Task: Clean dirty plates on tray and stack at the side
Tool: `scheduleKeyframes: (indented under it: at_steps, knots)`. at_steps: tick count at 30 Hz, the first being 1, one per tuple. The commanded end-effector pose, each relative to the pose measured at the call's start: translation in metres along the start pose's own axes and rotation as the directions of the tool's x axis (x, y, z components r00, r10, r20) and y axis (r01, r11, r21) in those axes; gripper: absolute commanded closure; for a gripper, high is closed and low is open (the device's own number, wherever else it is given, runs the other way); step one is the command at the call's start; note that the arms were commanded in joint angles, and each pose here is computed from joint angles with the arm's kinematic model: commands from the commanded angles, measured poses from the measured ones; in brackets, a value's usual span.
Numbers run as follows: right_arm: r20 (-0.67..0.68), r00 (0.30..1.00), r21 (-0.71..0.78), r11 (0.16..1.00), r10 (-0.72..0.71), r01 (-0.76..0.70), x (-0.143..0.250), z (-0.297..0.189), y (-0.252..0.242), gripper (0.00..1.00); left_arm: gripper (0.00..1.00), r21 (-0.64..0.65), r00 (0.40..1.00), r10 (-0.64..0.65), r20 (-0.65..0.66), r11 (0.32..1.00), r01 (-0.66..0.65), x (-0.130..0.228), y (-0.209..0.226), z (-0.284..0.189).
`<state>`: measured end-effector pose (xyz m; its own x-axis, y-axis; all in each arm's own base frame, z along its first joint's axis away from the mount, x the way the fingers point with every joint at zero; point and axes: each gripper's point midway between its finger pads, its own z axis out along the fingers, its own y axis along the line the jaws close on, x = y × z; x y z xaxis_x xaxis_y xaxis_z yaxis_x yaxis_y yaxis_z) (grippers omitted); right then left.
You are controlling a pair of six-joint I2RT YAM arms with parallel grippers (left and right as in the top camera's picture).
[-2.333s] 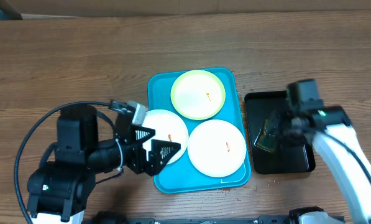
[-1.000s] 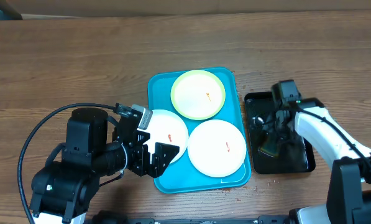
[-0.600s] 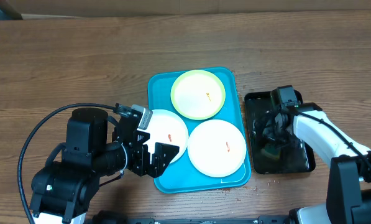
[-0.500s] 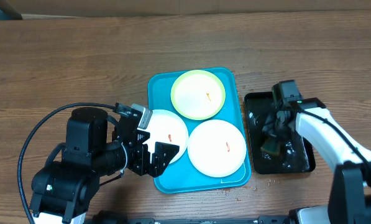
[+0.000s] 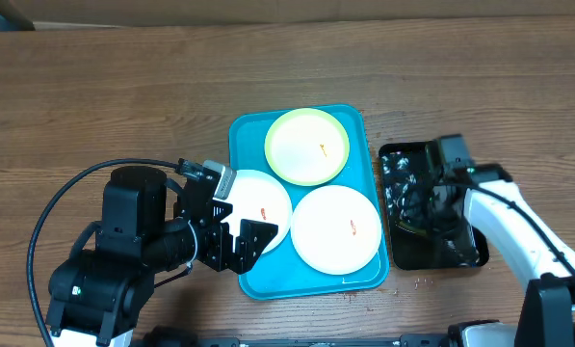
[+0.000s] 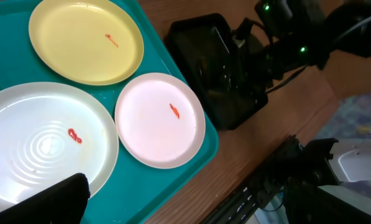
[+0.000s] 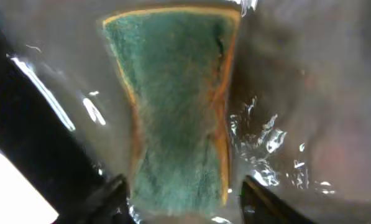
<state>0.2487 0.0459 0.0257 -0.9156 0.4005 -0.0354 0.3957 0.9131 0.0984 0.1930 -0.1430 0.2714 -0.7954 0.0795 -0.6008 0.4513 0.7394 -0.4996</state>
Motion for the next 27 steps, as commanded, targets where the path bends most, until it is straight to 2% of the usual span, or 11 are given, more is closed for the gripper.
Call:
scheduleKeyframes:
  at_steps: [1, 3, 4, 5, 6, 12, 13, 17, 20, 21, 27]
  knots:
    - [-0.018, 0.997, 0.003, 0.997, 0.075, -0.075, 0.015, 0.019, -0.009, 0.51, 0.00, 0.001, 0.999, 0.032, 0.015, 0.999, -0.032, -0.005, -0.004, -0.004]
    - [0.005, 0.997, -0.008, 0.997, 0.075, -0.074, 0.015, 0.029, -0.012, 0.64, 0.00, 0.000, 0.999, 0.033, 0.015, 0.999, -0.033, -0.005, -0.004, -0.004]
    - [0.018, 0.997, -0.015, 0.997, 0.074, -0.074, 0.014, 0.032, -0.011, 0.74, 0.00, 0.001, 0.999, 0.033, 0.015, 0.999, -0.033, -0.005, -0.004, -0.004]
    - [0.036, 0.997, -0.027, 0.997, 0.072, -0.071, 0.010, 0.033, -0.009, 0.90, 0.00, 0.001, 0.999, 0.032, 0.014, 0.999, -0.032, -0.005, -0.004, -0.004]
    - [0.044, 0.997, -0.032, 0.997, 0.071, -0.069, 0.008, 0.032, -0.008, 0.96, 0.00, 0.001, 0.999, 0.032, 0.014, 0.999, -0.032, -0.005, -0.004, -0.004]
    - [0.053, 0.999, -0.033, 0.999, -0.005, 0.007, -0.006, 0.007, 0.002, 0.96, 0.00, 0.001, 0.999, 0.032, 0.014, 0.999, -0.032, -0.005, -0.004, -0.004]
    - [0.054, 0.998, -0.031, 0.999, -0.029, 0.030, -0.008, -0.001, 0.004, 0.95, 0.00, 0.001, 0.999, 0.033, 0.014, 0.999, -0.033, -0.005, -0.004, -0.004]
    - [0.070, 0.995, -0.021, 0.997, -0.072, 0.074, -0.015, -0.031, 0.009, 0.70, 0.00, 0.001, 0.999, 0.032, 0.014, 0.999, -0.032, -0.005, -0.004, -0.004]
    - [0.089, 0.993, -0.022, 0.997, -0.072, 0.074, -0.020, -0.043, 0.011, 0.41, 0.00, 0.001, 0.999, 0.036, 0.021, 0.999, -0.036, -0.006, -0.005, -0.004]
    - [0.092, 0.993, -0.024, 0.997, -0.072, 0.074, -0.021, -0.043, 0.011, 0.36, 0.00, 0.001, 0.999, 0.038, 0.023, 0.999, -0.038, -0.007, -0.005, -0.004]
    - [0.089, 0.995, -0.021, 0.999, -0.037, 0.039, -0.024, -0.030, 0.011, 0.32, 0.00, -0.099, 0.998, -0.061, 0.009, 0.993, 0.062, -0.003, 0.015, -0.002]
